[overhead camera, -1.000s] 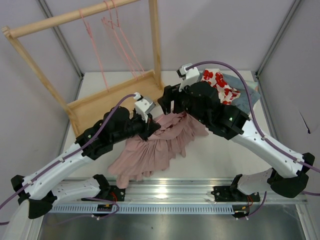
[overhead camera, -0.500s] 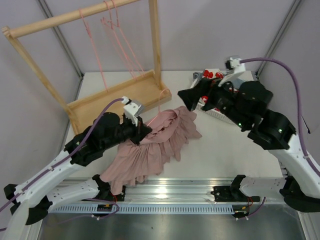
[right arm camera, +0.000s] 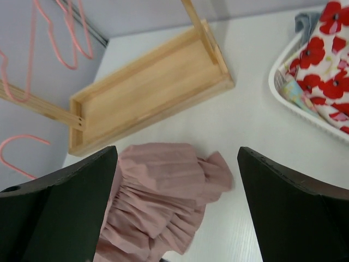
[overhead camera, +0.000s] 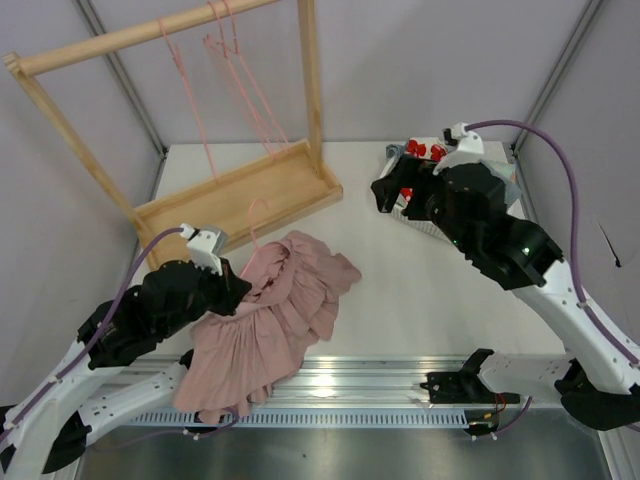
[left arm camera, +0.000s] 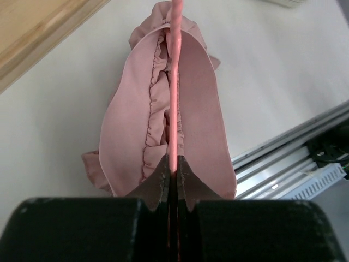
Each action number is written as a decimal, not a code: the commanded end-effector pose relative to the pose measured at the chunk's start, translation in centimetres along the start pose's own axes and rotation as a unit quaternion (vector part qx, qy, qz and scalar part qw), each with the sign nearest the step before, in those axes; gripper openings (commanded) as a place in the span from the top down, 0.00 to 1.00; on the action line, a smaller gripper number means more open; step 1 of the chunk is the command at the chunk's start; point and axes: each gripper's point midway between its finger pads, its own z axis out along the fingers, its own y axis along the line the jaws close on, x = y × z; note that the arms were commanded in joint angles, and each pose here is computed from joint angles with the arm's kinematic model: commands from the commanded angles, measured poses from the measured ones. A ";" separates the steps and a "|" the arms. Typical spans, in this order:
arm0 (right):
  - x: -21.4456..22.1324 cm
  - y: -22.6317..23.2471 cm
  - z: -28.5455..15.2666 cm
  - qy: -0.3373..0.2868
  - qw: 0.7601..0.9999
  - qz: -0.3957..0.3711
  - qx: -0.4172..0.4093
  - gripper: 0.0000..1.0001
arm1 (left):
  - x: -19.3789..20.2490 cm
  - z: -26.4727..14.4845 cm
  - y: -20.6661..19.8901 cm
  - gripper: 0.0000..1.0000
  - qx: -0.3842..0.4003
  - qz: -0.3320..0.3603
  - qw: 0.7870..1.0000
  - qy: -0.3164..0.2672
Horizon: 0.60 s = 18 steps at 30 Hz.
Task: Place the skirt on the hanger
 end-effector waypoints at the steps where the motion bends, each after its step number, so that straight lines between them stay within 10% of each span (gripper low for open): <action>1: 1.8 -0.5 1.2 0.023 1.000 0.016 0.013 0.01 | 0.5 -1.0 2.9 1.00 -0.082 -0.048 0.995 0.002; 18: 3.9 -2.6 2.7 0.057 0.998 0.017 0.026 0.00 | -1.3 -4.0 8.4 1.00 -0.249 -0.134 0.957 -0.064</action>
